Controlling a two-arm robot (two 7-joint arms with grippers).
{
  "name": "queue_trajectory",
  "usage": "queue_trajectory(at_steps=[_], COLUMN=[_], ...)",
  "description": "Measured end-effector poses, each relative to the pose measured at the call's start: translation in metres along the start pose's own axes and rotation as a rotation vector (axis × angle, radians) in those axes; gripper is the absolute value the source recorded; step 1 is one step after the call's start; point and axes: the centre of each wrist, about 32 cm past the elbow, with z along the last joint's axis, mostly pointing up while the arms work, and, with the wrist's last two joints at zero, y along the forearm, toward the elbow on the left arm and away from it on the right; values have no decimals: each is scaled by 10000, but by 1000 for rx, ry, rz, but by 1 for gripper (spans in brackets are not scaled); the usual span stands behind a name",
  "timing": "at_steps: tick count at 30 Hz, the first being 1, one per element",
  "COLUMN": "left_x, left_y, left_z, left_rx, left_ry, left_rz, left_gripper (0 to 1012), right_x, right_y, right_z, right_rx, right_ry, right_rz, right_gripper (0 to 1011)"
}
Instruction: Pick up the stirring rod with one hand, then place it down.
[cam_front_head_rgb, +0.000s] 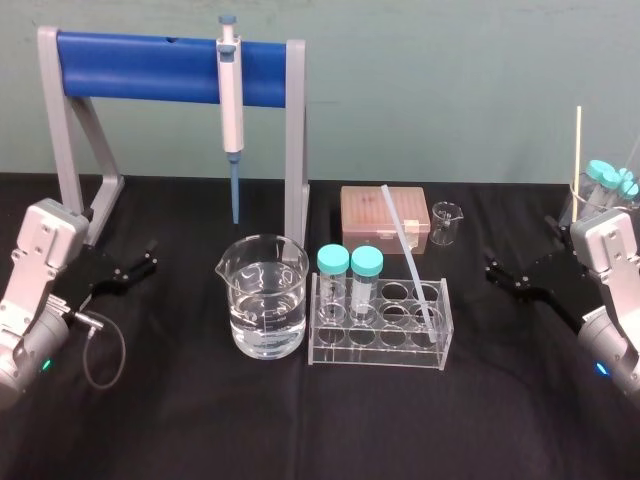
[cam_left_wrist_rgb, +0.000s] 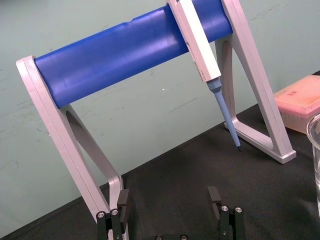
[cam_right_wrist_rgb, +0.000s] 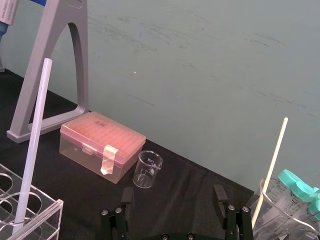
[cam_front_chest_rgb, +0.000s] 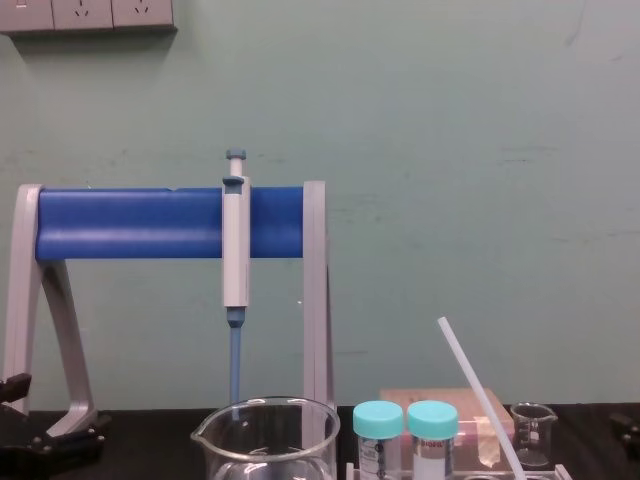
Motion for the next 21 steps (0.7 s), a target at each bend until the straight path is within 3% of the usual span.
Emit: queue_trajectory(at_steps=[21], left_x=[0], left_y=[0], left_z=[0], left_rx=[0], left_ry=[0], left_rz=[0], left_gripper=[1000], right_x=[1], right_y=[-1], right_z=[-1], right_rx=[0], right_ry=[0], right_rz=[0], right_gripper=[1003])
